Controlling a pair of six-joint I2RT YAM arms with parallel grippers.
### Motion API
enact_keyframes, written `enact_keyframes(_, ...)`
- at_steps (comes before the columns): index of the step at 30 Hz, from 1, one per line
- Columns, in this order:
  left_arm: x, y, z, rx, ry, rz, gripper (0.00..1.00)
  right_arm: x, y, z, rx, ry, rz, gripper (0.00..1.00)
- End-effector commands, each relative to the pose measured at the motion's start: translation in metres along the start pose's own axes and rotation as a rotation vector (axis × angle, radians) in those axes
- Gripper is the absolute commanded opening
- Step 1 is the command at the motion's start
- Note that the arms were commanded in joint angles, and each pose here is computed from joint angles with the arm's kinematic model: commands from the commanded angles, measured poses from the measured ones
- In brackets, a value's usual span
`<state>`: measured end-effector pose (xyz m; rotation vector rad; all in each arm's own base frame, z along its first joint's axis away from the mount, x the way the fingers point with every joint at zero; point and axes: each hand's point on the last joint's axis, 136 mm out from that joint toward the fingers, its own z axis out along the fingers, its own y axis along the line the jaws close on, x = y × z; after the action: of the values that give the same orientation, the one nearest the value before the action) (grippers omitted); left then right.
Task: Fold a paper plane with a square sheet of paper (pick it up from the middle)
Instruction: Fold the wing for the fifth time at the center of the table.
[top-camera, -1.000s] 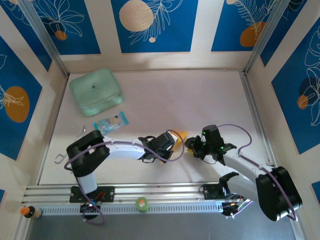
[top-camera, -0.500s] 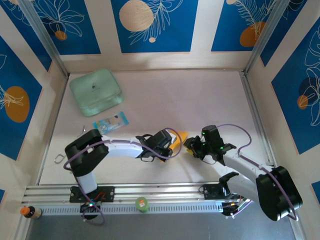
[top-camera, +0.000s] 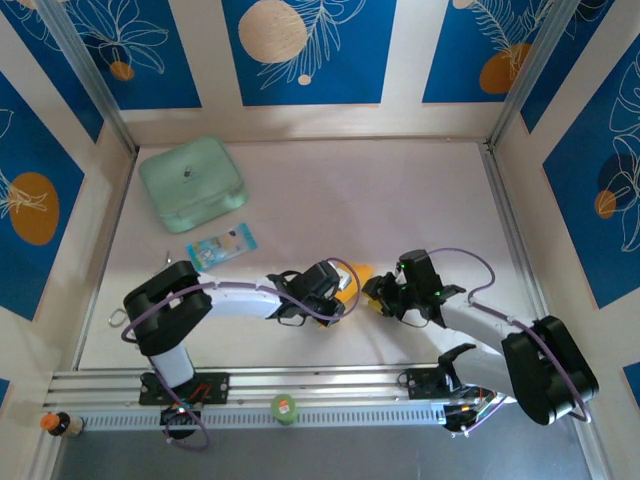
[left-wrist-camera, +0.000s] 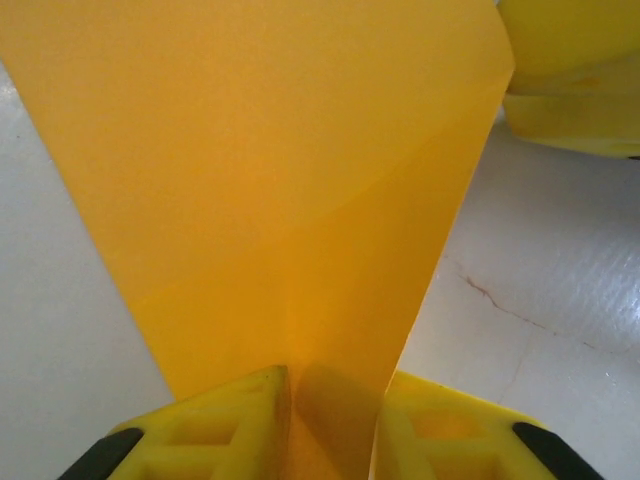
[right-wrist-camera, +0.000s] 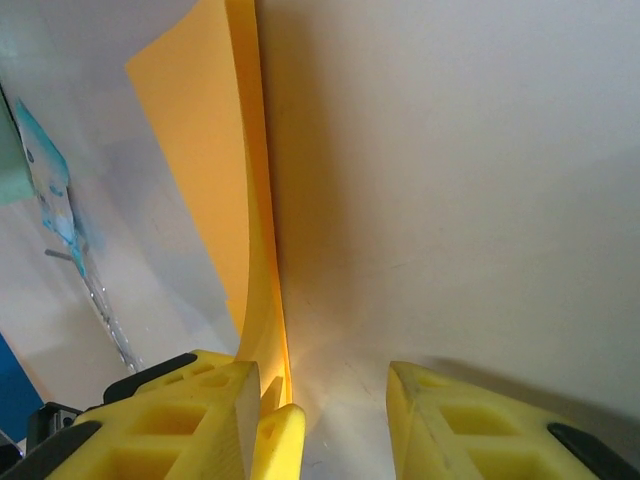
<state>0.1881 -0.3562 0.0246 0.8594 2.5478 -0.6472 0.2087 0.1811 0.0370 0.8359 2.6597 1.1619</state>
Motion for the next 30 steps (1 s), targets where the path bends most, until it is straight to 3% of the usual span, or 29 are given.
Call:
enact_keyframes(1, 0.001, -0.002, -0.003, 0.019, 0.003, 0.001, 0.27, 0.003, 0.025, 0.001, -0.068, 0.043, -0.02, 0.39)
enact_keyframes(20, 0.002, 0.002, -0.003, -0.002, 0.012, 0.008, 0.26, 0.0, 0.042, 0.011, -0.059, 0.111, -0.024, 0.44)
enact_keyframes(22, 0.001, 0.002, -0.004, -0.004, 0.008, 0.01, 0.26, 0.0, 0.034, 0.013, -0.016, 0.115, -0.01, 0.39)
enact_keyframes(27, -0.004, 0.001, -0.009, -0.006, -0.01, 0.029, 0.27, 0.001, 0.025, 0.02, -0.002, 0.134, 0.019, 0.17)
enact_keyframes(30, -0.008, 0.002, -0.014, -0.021, -0.026, 0.046, 0.29, 0.001, 0.027, 0.021, -0.012, 0.136, 0.021, 0.11)
